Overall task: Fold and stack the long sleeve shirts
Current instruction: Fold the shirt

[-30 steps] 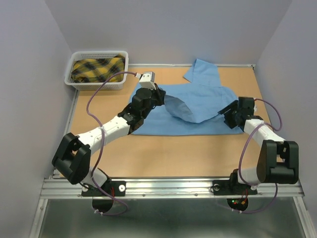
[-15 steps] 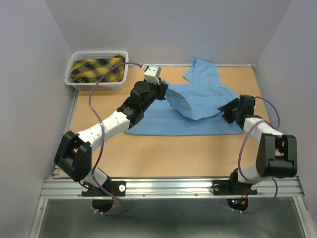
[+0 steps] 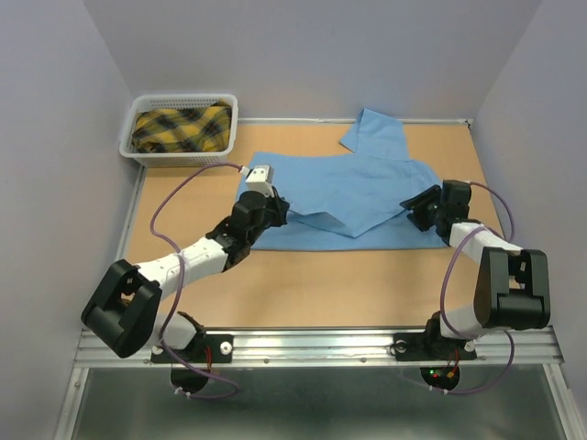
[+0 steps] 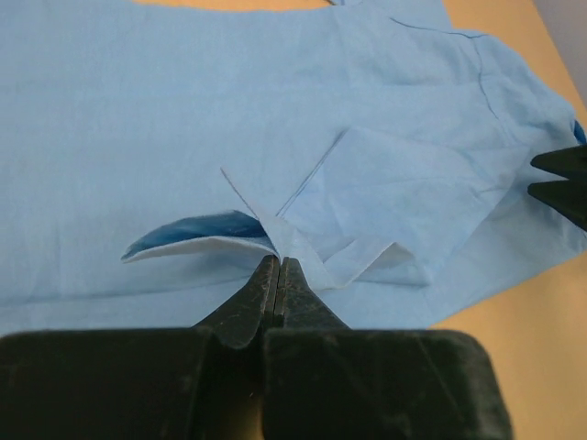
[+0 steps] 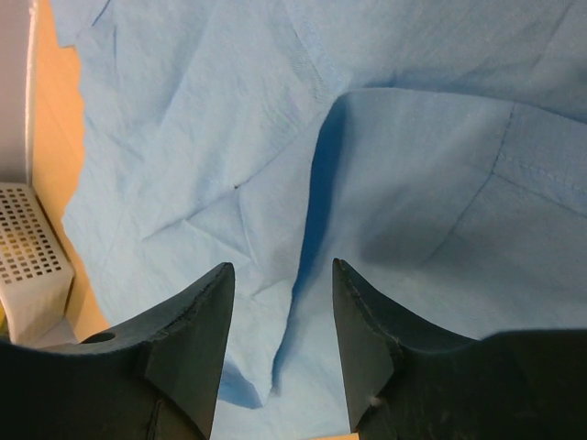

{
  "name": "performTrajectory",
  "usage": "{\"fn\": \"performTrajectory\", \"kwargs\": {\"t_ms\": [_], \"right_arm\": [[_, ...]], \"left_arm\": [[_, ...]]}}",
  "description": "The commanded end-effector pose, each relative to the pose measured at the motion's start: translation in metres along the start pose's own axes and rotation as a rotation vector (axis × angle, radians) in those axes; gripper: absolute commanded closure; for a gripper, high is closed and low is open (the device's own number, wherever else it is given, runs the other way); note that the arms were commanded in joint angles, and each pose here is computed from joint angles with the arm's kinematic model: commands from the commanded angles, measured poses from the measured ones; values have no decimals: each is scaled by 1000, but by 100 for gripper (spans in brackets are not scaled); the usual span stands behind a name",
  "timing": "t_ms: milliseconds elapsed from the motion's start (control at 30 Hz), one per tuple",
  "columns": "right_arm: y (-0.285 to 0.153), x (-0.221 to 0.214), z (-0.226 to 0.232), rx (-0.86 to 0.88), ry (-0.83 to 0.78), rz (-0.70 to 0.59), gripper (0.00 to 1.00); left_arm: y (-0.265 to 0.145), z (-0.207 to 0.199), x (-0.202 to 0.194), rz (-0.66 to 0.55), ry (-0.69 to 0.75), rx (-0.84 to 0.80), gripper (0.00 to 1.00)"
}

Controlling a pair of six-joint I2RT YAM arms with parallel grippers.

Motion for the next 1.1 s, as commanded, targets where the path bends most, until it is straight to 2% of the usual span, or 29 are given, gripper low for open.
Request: {"fn": "performTrajectory", "kwargs": {"t_ms": [0,167,267,333,467,533,633,667,867,967,1067], "right_arm": [[-8,2,4,62,-26,-25,48],[-10,1,5,72,-35,-19,48],[-11,1,5,75,-35,-23,48],[-11,1,6,77,-37,-23,48],[-12,1,5,77,-36,-26,48],[-13,1,6,78,-35,-29,48],[-15,1,5,77,-34,-36,48],[-17,2,6,81,-34,-47,48],[-20,2,6,83,-36,-65,48],[-21,2,6,87,-34,-62,48],[-23,1,5,89,-38,-67,48]], "left_arm": [[-14,8,-1,-73,-160,74,100],[-24,26,-25,-36,-227,197,100],[-26,30,-22,-32,-182,230,100],[-24,35,-16,-47,-104,231,100],[-4,33,16,-75,-43,220,100],[12,22,42,-104,-1,190,100],[34,8,61,-100,48,123,100],[39,-1,82,-128,87,82,100],[67,-21,127,-155,222,17,100],[67,-23,129,-152,269,-7,100],[58,-14,112,-130,238,24,100]]}}
Point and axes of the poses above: each gripper's point midway between its finger pads, its own y axis out along the fingers, its own z axis along the line the jaws close on, x = y × z, the point moved 10 cm from there along -y, back along the fingers, and after that the axes turned 3 degrees about y, right-handed, at the moved point
